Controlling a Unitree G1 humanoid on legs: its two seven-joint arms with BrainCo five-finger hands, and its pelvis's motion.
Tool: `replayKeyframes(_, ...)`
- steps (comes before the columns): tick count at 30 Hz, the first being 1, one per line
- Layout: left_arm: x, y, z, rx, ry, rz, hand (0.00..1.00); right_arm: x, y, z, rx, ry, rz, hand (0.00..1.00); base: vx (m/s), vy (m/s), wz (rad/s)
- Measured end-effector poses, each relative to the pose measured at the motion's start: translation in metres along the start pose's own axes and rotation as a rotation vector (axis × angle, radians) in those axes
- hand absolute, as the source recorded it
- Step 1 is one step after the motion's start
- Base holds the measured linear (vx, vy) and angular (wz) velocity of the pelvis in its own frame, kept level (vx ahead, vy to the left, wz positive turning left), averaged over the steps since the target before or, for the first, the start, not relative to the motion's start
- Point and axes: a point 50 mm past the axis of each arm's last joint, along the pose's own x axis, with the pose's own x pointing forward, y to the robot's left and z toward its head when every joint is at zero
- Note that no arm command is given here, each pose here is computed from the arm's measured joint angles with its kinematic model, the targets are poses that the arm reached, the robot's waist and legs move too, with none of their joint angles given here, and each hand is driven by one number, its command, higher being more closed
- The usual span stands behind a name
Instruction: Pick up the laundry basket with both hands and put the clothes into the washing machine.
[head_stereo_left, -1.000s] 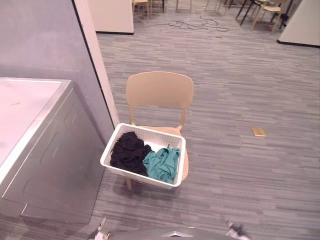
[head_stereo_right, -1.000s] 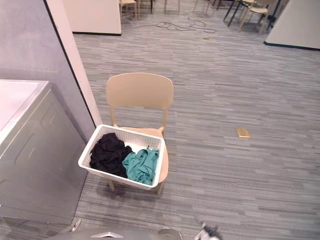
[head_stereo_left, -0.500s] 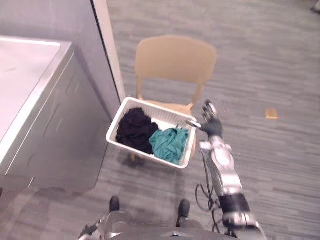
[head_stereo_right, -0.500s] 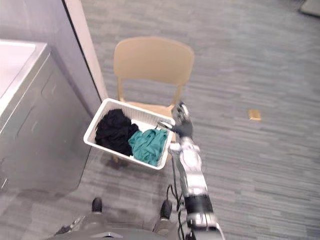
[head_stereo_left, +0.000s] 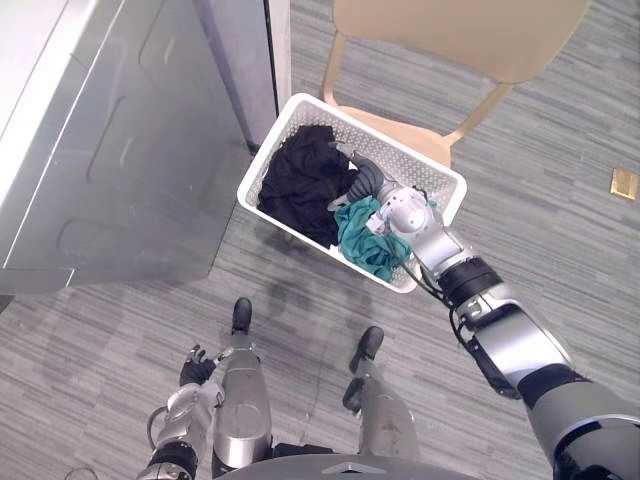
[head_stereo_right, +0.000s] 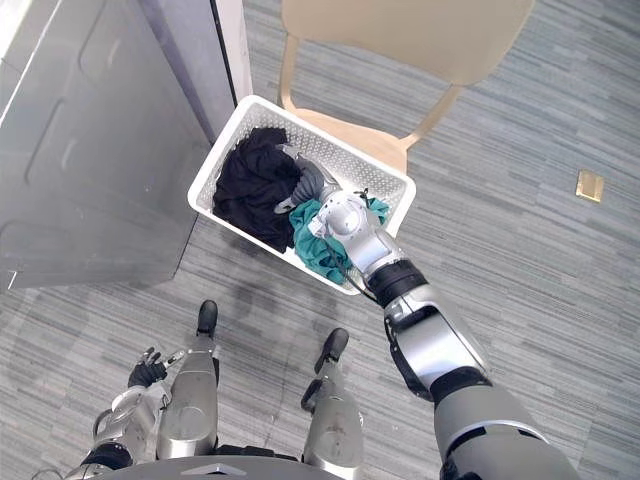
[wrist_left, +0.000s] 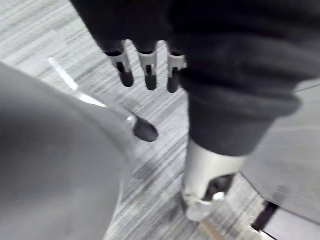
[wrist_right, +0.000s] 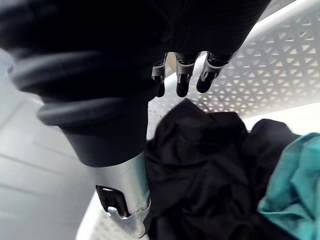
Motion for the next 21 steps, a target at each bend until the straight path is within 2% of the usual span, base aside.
replayKeyframes(2, 0.001, 0.002, 0.002, -0.022, -0.003, 0.007, 0.0, -0.001, -0.009, -0.007, -0.144, 0.029, 0.017, 0.0, -0.02, -0.014, 0.15)
replayKeyframes(7, 0.004, -0.003, 0.012, -0.137, -0.017, 0.017, 0.0, 0.002, -0.039, -0.003, -0.36, 0.028, -0.022, 0.0, -0.04, -0.012, 0.07)
replayKeyframes(11, 0.006, -0.015, 0.027, -0.194, -0.063, -0.012, 0.0, 0.004, -0.049, -0.008, -0.404, 0.076, -0.038, 0.0, -0.02, -0.006, 0.04)
replayKeyframes(14, 0.007, -0.028, 0.042, -0.313, -0.107, -0.046, 0.0, 0.005, -0.056, -0.005, -0.414, 0.089, -0.074, 0.0, -0.03, -0.007, 0.07)
replayKeyframes(21, 0.007, -0.045, 0.063, -0.372, -0.16, -0.093, 0.0, 0.011, -0.075, 0.004, -0.426, 0.099, -0.148, 0.0, -0.03, -0.002, 0.11)
